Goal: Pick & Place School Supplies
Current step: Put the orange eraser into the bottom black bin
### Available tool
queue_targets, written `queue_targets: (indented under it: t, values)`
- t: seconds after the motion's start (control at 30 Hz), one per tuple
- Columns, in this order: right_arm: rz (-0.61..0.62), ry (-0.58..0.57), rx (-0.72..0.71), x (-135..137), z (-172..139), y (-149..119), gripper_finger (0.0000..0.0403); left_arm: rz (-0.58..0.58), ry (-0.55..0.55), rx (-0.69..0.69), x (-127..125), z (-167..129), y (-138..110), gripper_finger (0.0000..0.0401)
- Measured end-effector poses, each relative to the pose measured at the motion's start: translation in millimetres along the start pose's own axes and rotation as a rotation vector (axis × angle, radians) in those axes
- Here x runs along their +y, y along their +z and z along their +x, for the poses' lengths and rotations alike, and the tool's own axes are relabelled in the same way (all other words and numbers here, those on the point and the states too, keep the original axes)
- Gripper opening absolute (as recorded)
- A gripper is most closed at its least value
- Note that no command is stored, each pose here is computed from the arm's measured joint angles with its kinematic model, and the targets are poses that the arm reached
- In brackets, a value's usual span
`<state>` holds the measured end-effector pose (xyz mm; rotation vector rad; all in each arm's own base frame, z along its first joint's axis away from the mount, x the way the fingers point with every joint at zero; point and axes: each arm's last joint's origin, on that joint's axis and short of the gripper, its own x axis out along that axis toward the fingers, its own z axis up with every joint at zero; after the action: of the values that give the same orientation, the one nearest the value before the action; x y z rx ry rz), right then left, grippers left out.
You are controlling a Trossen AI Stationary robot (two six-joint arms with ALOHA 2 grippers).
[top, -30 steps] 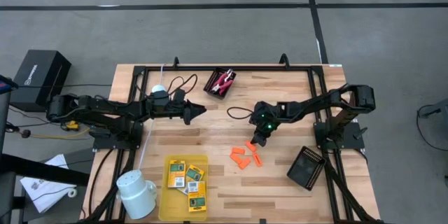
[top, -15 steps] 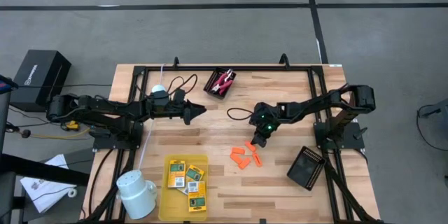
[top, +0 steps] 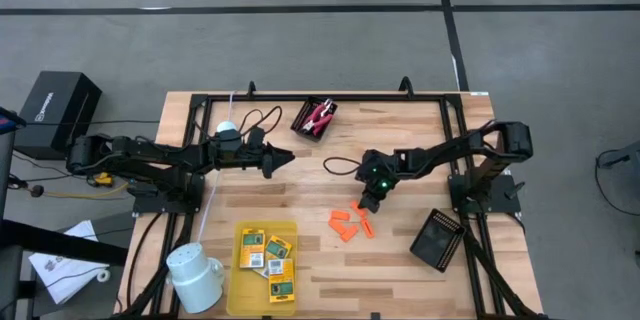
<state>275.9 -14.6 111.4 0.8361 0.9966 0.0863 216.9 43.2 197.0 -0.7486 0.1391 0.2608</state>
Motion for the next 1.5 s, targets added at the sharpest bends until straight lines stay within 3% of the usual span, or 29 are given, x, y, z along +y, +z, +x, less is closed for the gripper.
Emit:
queue_targets:
  t: [0.3, 1.5]
  values:
    - [0.03, 0.029, -0.024, -3, 14, 6, 0.0, -0.004, 0.001, 0.001, 0, 0, 0, 0.0145]
    - [0.064, -0.06, 0.057, -34, -3, 9, 0.0, -0.007, -0.054, 0.056, -1, 0, -2, 0.0145]
